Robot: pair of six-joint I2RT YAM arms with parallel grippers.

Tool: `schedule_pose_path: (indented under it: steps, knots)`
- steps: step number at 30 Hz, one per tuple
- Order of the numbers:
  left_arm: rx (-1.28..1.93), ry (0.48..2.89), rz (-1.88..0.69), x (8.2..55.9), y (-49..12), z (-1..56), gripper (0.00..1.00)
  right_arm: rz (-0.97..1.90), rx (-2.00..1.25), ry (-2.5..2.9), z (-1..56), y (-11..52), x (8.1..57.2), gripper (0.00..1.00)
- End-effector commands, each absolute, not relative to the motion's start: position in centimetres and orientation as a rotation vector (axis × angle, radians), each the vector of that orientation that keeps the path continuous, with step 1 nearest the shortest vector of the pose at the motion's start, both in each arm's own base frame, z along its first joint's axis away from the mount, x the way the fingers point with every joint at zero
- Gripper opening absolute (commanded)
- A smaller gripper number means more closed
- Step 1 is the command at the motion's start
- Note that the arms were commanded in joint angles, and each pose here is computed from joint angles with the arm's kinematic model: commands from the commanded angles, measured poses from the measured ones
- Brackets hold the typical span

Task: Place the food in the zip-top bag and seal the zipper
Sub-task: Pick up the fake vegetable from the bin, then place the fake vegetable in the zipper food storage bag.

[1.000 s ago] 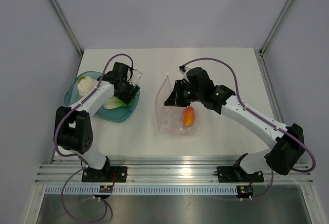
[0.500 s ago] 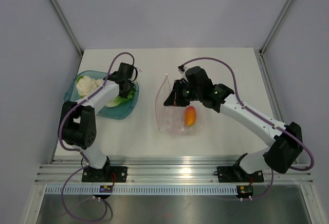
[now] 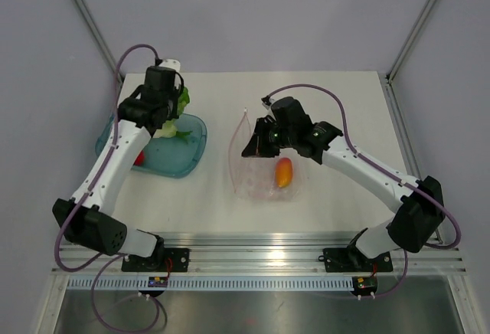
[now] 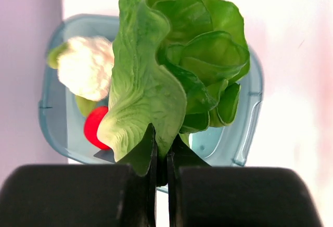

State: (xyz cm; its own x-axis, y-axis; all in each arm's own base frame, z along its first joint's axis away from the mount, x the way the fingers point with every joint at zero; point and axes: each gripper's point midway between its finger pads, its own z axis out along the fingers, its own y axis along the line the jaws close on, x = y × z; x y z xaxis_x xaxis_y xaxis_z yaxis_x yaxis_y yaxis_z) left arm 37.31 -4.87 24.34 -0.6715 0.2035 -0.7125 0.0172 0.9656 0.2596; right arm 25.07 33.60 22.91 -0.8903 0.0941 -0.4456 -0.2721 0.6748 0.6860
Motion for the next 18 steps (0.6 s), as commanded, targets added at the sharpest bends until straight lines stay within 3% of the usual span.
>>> schedule_pose_path:
  steps: [1, 9, 13, 18]
  knots:
    - [-0.041, 2.150, 0.167, 36.2, -5.1, 30.9, 0.00, 1.137, -0.163, 2.371, 25.5, 34.8, 26.3, 0.08]
    - [0.041, 1.987, -0.294, 33.4, -10.4, 37.3, 0.00, 0.982, -0.251, 2.473, 24.3, 36.0, 29.0, 0.08]
    - [0.087, 1.869, -0.595, 31.1, -13.9, 40.9, 0.00, 1.042, -0.305, 2.462, 25.1, 37.5, 29.4, 0.07]
    - [0.083, 1.785, -0.744, 29.4, -15.1, 44.0, 0.00, 1.180, -0.308, 2.433, 26.1, 39.3, 29.2, 0.06]
